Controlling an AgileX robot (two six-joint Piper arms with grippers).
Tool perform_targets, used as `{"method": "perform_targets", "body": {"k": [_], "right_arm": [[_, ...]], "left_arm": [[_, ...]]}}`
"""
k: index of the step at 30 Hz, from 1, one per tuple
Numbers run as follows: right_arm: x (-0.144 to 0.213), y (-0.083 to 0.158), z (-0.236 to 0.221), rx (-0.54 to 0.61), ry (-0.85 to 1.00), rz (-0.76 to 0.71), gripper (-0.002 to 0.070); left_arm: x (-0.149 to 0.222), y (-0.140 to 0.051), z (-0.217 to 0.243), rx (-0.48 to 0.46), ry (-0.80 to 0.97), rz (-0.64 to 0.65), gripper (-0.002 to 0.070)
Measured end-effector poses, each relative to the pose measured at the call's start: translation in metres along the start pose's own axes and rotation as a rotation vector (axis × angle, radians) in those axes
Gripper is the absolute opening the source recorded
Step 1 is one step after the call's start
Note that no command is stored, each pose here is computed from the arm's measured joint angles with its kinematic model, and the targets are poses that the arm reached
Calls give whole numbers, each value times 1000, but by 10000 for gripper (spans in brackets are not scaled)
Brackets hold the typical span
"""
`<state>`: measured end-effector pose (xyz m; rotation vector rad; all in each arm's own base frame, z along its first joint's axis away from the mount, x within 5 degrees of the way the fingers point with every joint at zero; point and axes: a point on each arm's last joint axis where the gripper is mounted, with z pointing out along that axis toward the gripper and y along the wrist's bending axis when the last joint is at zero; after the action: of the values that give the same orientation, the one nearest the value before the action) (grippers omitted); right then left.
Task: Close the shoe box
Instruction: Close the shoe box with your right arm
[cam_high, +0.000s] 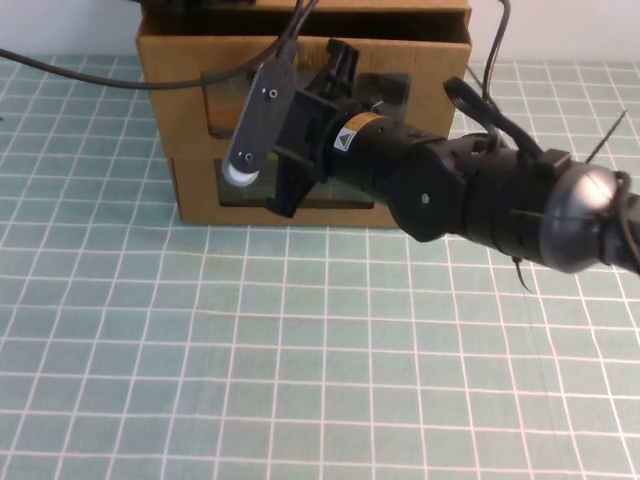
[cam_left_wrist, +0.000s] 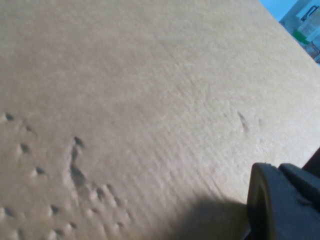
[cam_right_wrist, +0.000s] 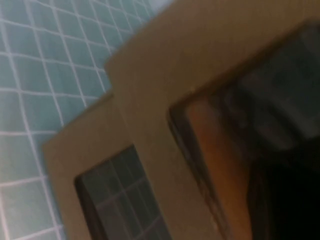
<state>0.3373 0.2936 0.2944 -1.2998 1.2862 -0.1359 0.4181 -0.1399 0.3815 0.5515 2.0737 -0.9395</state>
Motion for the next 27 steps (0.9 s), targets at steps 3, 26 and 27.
{"method": "perform_targets", "body": {"k": [3, 26, 27], "right_arm": [[15, -2, 16, -1, 37, 47, -14], [12, -27, 11, -241, 112, 206, -14], [8, -28, 5, -271, 113, 211, -14]], "left_arm": [[0, 0, 0, 3, 4, 15, -3], [3, -11, -10, 23, 64, 80, -3], [1, -14, -13, 23, 59, 88, -3]]}}
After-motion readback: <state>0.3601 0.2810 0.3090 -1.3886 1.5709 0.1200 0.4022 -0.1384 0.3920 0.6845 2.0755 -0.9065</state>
